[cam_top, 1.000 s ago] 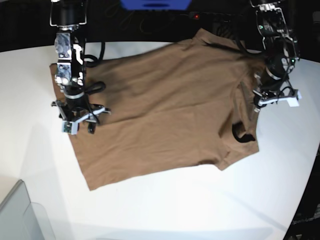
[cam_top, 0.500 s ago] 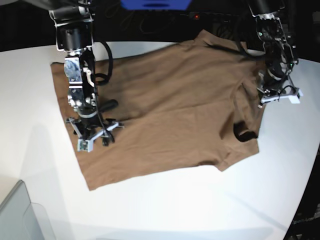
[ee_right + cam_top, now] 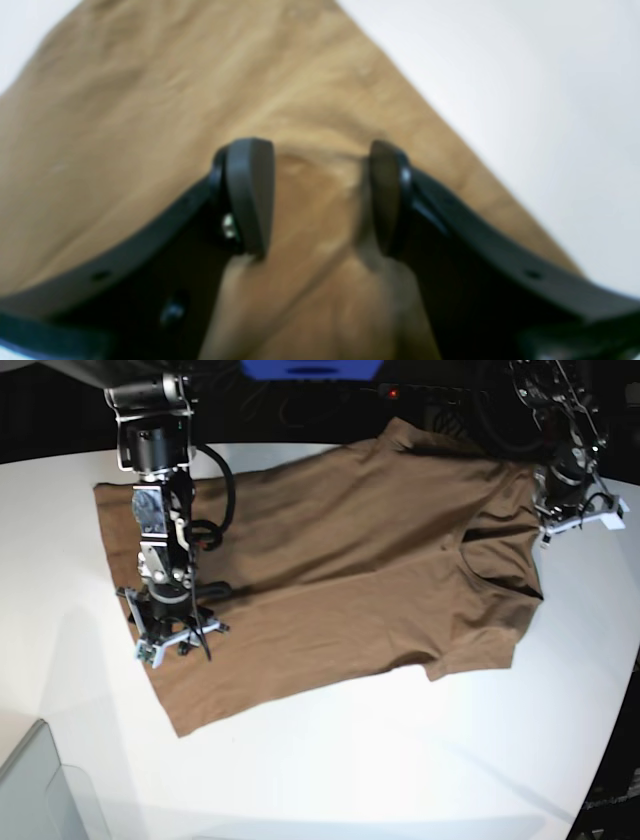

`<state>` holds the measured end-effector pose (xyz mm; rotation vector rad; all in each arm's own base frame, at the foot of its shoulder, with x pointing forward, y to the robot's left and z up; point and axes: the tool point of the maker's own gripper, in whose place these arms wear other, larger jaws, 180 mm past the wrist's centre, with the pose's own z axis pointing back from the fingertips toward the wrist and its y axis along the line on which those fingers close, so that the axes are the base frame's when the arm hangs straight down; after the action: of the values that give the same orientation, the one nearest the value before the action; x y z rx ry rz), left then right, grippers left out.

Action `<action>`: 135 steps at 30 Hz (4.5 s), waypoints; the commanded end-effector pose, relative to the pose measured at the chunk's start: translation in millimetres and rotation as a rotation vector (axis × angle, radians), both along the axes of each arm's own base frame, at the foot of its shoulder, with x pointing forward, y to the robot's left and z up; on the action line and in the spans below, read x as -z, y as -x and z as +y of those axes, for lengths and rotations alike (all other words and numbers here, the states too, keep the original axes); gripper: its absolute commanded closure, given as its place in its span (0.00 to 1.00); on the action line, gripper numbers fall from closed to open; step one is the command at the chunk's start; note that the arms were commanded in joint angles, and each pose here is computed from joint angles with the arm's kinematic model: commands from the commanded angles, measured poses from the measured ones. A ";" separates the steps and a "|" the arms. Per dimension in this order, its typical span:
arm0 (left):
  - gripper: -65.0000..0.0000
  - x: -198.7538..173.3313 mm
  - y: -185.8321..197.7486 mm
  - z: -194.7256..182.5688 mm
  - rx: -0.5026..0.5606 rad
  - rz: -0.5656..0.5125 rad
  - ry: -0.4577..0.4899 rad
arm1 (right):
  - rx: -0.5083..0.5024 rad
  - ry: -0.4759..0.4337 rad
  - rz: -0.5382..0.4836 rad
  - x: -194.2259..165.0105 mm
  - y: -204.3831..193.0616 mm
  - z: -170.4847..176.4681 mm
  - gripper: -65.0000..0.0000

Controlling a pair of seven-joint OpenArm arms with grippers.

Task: Layout the t-shirt on the table in an organized manner, then fold the t-shirt properly
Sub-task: 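Pull the shirt with both grippers to rotate and smooth it, then regrasp the shirt with both grippers and drag it to rotate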

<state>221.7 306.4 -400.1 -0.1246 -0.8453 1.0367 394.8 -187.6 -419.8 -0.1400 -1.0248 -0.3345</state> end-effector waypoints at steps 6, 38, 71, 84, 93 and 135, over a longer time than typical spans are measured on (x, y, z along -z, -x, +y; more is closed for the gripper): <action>1.00 -81.7 -32.8 -0.7 0.032 -0.223 -0.099 | -0.004 0.031 -0.195 -66.7 -6.5 -2.5 0.57; 1.00 22.4 -215.2 -18.1 0.215 0.009 -0.202 | -0.177 0.044 0.026 10.6 93.2 8.0 0.57; 1.00 10.8 -203.1 -9.1 0.288 0.006 -0.293 | -0.603 -0.191 -0.047 -66.1 119.8 209.1 1.00; 1.00 64.9 -115.2 -34.1 0.379 0.153 -0.218 | -0.590 -0.094 0.218 23.4 120.3 179.5 1.00; 1.00 5.2 -66.8 -100.0 0.490 -0.042 -0.201 | -0.378 0.012 0.166 9.8 33.6 79.8 1.00; 1.00 56.1 -223.7 -252.5 0.947 0.044 -0.447 | -0.465 -0.072 0.199 14.3 124.3 124.7 1.00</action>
<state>457.4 32.0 -436.9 -0.1569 -0.9224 -0.0730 271.2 -54.4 -432.3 0.1571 -0.8332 0.0769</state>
